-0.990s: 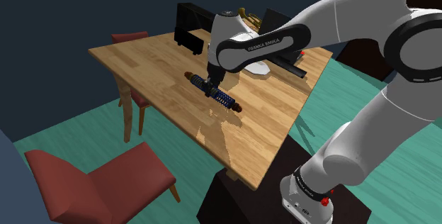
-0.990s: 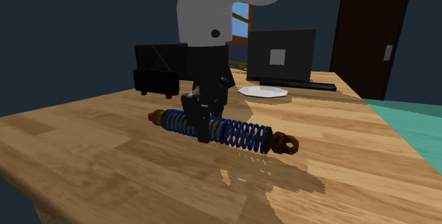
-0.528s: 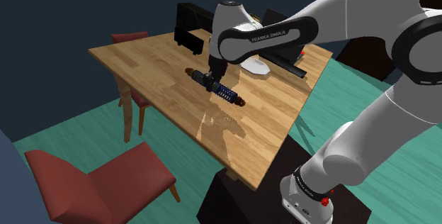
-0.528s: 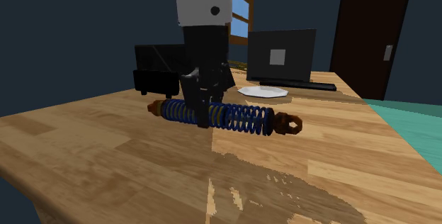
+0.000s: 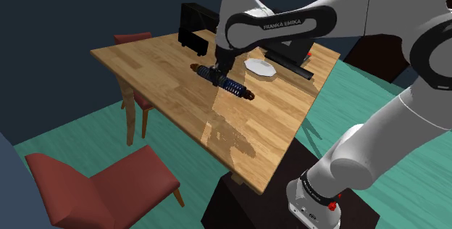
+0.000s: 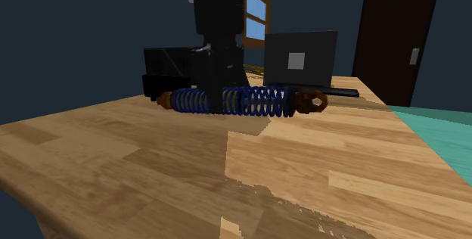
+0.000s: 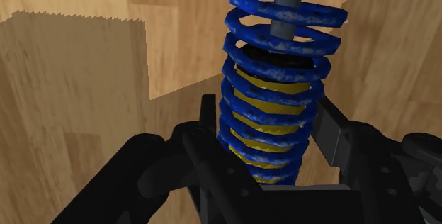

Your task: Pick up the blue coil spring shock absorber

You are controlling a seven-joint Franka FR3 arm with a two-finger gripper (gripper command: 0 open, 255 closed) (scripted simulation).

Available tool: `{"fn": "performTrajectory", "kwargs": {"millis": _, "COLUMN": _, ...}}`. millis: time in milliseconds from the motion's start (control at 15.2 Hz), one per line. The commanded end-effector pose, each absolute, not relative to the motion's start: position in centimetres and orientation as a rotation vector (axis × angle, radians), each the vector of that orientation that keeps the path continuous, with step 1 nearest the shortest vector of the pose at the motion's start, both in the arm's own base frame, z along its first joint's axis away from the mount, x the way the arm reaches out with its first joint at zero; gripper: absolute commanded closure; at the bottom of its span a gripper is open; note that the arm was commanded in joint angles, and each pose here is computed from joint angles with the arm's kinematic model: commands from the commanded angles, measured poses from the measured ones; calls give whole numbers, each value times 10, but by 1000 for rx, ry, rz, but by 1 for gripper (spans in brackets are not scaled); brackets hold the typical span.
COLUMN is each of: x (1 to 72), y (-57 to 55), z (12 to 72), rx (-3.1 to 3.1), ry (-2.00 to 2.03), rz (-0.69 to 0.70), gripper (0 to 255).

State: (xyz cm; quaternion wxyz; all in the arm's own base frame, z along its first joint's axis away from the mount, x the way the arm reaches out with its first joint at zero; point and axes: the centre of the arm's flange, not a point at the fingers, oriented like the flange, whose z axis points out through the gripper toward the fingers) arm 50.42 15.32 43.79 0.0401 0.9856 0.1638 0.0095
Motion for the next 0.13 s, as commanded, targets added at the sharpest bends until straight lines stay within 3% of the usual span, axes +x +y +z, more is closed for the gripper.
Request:
{"fn": "performTrajectory", "kwargs": {"millis": 0, "x": 504, "y": 152, "z": 446, "rx": 3020, "ry": 502, "rz": 30, "gripper": 255}}
{"fn": "performTrajectory", "kwargs": {"millis": 66, "x": 505, "y": 152, "z": 446, "rx": 3020, "ry": 502, "rz": 30, "gripper": 255}}
